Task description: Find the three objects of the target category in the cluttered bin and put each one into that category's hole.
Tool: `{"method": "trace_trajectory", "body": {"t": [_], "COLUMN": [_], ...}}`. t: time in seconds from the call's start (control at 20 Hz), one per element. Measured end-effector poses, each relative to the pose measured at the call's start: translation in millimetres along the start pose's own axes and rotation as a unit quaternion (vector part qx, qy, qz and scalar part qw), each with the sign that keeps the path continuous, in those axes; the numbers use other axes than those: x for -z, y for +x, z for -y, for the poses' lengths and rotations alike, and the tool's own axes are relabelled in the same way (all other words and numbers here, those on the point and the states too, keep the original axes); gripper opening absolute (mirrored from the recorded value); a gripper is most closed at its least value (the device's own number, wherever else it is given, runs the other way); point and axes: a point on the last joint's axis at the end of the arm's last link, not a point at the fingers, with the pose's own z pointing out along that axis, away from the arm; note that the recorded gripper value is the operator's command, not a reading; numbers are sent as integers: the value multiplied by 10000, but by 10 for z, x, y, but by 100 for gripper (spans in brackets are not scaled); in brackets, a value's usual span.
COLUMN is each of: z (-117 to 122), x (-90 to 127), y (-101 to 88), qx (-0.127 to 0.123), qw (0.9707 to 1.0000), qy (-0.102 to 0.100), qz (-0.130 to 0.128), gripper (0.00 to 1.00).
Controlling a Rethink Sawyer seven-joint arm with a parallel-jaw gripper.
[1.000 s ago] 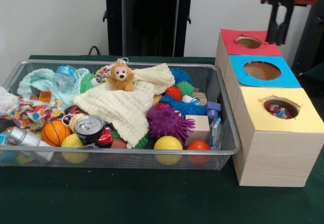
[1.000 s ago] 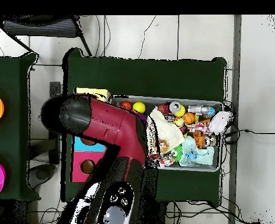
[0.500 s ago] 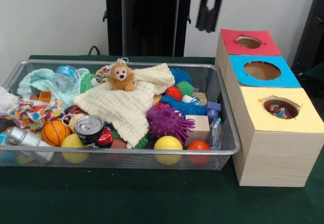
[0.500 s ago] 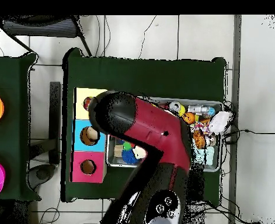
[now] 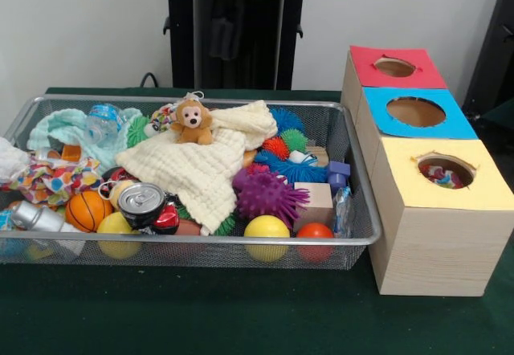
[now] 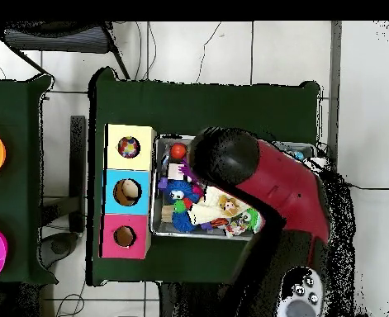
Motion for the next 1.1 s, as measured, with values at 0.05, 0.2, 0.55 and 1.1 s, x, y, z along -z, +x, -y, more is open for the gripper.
{"method": "trace_trajectory", "body": {"t": [0.05,0.2,0.55,1.1], "z": [76,281,520,371], "x": [-42,-191,-576,-900], "y": [-37,-139,-259,-262], "qx": [-40,-138,-148,342], "qw": [10000,9998,9994,9990], "qy": [-8,-47,-162,-294], "qz": [-30,-131,-263,-54], "gripper": [0,0,0,100]}}
